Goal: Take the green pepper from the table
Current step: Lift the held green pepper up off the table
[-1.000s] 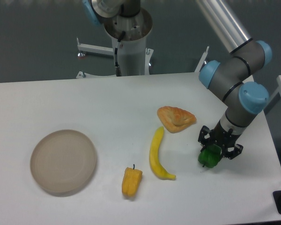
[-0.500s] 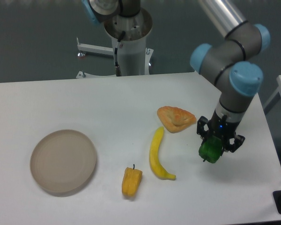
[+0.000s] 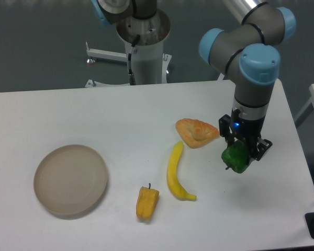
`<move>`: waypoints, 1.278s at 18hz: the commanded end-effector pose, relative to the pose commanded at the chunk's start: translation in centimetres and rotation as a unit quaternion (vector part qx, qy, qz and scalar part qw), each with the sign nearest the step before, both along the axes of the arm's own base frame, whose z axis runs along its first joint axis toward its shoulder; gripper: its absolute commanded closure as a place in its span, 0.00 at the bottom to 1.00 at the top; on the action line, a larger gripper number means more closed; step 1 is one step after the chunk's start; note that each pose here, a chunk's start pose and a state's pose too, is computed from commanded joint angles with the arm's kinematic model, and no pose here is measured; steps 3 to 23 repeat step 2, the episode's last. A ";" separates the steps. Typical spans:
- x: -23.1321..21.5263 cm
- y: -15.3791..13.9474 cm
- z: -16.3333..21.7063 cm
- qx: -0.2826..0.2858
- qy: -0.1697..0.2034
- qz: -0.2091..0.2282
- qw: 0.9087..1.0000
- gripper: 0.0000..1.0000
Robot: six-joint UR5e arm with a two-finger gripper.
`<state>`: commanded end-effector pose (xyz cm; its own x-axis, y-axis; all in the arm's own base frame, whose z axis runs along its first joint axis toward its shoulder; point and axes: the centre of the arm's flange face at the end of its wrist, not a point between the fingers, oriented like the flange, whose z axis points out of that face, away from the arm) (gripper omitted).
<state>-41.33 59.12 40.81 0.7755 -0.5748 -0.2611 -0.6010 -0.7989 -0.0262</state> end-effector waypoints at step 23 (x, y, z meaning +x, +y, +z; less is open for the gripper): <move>0.1 0.0 -0.1 -0.001 0.000 -0.001 1.000 0.55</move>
